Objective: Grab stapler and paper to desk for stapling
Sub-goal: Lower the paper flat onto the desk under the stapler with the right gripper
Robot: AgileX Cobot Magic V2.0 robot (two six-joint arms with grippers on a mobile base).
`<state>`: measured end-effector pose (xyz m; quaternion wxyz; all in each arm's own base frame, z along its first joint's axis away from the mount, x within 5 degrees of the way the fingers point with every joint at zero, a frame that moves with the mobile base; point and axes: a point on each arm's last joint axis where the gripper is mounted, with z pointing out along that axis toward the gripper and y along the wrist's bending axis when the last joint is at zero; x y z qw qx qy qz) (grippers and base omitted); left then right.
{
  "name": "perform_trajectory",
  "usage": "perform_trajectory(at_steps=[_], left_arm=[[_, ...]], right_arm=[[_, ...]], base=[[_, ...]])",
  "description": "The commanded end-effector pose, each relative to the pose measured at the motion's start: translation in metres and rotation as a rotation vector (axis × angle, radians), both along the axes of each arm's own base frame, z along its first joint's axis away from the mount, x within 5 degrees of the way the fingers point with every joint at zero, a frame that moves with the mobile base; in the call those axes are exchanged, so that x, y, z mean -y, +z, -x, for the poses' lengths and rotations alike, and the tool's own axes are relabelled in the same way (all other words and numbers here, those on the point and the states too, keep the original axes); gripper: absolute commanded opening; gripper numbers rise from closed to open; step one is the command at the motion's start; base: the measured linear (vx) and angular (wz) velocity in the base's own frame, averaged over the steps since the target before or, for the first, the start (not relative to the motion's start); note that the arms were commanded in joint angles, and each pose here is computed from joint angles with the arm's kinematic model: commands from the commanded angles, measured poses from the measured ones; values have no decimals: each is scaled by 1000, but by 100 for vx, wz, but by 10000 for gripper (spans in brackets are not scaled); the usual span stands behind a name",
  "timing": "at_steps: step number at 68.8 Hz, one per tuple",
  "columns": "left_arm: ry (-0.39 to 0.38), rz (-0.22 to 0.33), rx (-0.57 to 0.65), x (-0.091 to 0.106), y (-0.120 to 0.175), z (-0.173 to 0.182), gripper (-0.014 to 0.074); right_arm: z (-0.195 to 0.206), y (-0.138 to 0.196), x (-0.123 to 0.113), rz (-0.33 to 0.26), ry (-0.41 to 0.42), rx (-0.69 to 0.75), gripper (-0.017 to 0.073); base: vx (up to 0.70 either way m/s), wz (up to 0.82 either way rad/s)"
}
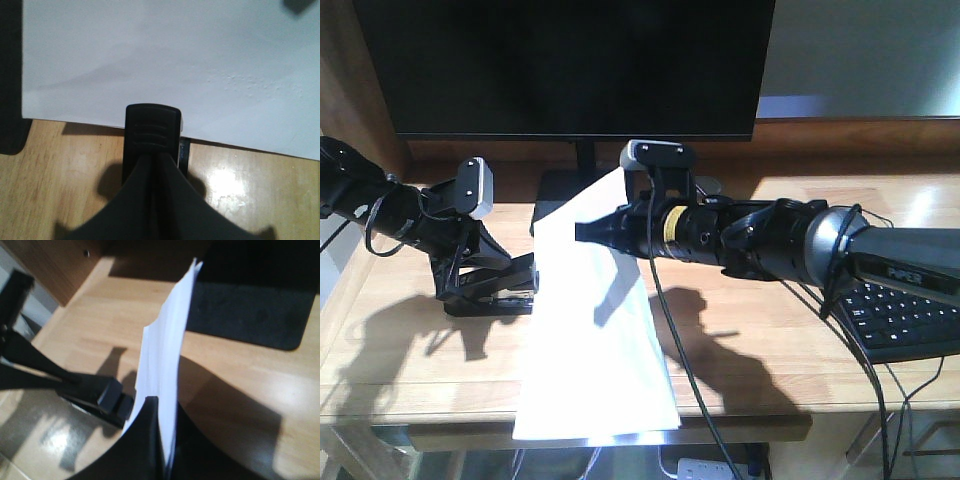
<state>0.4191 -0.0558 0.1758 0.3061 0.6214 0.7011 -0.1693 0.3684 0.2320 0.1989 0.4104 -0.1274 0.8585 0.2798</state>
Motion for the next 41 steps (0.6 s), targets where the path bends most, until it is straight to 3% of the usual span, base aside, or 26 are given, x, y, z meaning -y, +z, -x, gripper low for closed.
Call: perform_trajectory(at_steps=[1, 27, 41], left_arm=[[16, 46, 74, 4, 35, 0, -7], [16, 46, 74, 4, 35, 0, -7], [16, 46, 74, 4, 35, 0, -7]], right_arm=[[-7, 23, -3, -57, 3, 55, -2], [-27, 1, -21, -103, -21, 9, -2], [-44, -8, -29, -187, -90, -32, -2]], base=[[0, 0], [0, 0], [0, 0]])
